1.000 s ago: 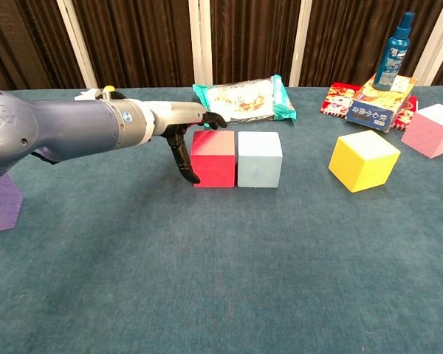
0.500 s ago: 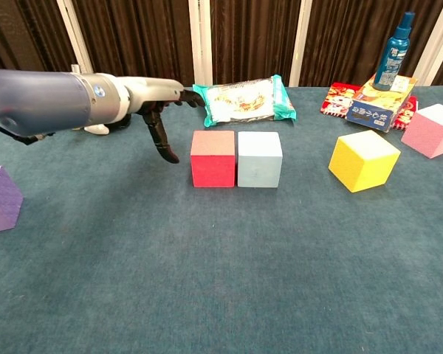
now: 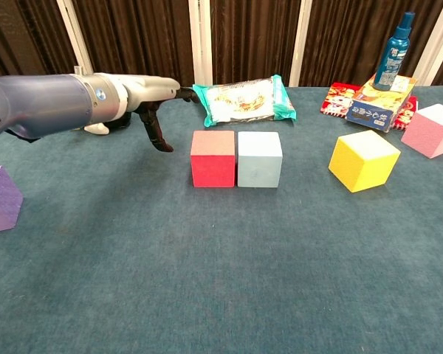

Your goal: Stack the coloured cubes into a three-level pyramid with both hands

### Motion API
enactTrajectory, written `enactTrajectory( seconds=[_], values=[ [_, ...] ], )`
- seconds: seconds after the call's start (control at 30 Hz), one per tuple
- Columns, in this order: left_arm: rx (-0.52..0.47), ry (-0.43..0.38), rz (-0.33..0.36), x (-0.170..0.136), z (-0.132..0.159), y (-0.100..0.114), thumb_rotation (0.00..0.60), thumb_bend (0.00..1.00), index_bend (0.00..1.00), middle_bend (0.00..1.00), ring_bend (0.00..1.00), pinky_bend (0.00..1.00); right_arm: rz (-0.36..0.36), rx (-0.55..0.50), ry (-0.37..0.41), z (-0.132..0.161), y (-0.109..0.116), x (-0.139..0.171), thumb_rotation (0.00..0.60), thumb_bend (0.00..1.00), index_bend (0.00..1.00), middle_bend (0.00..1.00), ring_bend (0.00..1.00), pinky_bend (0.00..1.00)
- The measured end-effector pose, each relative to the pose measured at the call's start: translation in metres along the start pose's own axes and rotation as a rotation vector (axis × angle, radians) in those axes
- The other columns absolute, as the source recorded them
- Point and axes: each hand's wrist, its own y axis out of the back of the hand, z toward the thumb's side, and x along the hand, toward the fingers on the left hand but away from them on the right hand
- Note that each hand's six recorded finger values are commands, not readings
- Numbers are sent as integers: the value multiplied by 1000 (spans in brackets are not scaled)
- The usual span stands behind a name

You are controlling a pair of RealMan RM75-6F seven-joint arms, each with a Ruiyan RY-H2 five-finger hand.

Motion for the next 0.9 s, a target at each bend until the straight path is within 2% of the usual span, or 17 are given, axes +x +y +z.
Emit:
enactTrajectory(
  seconds=[0.27, 0.9],
  values=[
    [22, -2, 6, 8, 10, -7, 600, 335, 0, 12, 0, 30, -1, -11, -8, -2, 1, -1, 600, 257, 0, 0, 0, 0],
    [6, -35, 4, 12, 31, -16, 600, 335, 0, 12, 0, 30, 1, -15, -14, -3, 1, -1, 600, 257, 0, 0, 0, 0]
  ],
)
